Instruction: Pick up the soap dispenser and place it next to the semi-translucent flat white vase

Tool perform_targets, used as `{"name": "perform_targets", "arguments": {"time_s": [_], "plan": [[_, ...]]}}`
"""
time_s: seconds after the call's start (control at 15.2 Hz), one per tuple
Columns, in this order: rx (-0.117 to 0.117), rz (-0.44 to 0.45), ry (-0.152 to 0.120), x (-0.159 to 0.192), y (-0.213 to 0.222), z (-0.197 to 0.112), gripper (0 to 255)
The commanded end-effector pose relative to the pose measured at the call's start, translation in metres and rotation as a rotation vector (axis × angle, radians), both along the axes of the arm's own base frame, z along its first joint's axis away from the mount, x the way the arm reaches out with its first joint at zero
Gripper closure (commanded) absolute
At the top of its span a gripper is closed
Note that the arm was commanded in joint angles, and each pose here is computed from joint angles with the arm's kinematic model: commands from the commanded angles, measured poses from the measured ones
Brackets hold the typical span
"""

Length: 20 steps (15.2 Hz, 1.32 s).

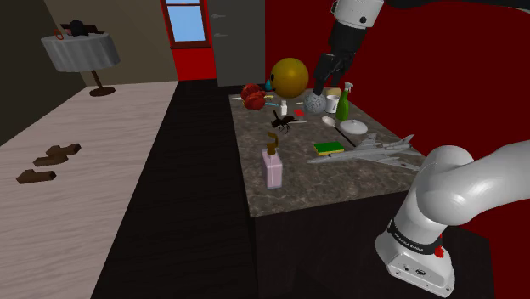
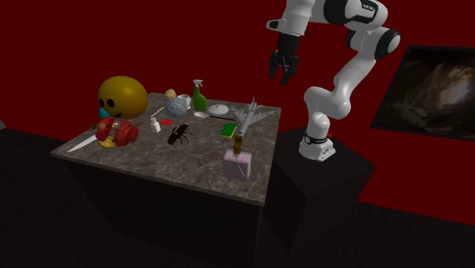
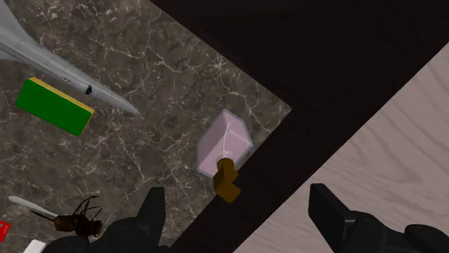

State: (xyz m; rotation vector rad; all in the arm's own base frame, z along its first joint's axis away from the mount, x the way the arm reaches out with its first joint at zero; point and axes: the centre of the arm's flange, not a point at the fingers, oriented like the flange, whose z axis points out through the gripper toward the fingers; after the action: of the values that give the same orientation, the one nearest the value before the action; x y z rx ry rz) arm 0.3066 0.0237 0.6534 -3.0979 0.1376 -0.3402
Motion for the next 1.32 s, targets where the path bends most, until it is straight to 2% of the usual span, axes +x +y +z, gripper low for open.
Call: {"name": "perform_targets", "arguments": {"time_s": [0.0, 1.25], "plan": [[0.0, 0.0, 0.0, 0.0, 0.0, 0.0, 0], [-0.027, -0.473, -0.02, 0.114, 0.051, -0.222, 0]]}}
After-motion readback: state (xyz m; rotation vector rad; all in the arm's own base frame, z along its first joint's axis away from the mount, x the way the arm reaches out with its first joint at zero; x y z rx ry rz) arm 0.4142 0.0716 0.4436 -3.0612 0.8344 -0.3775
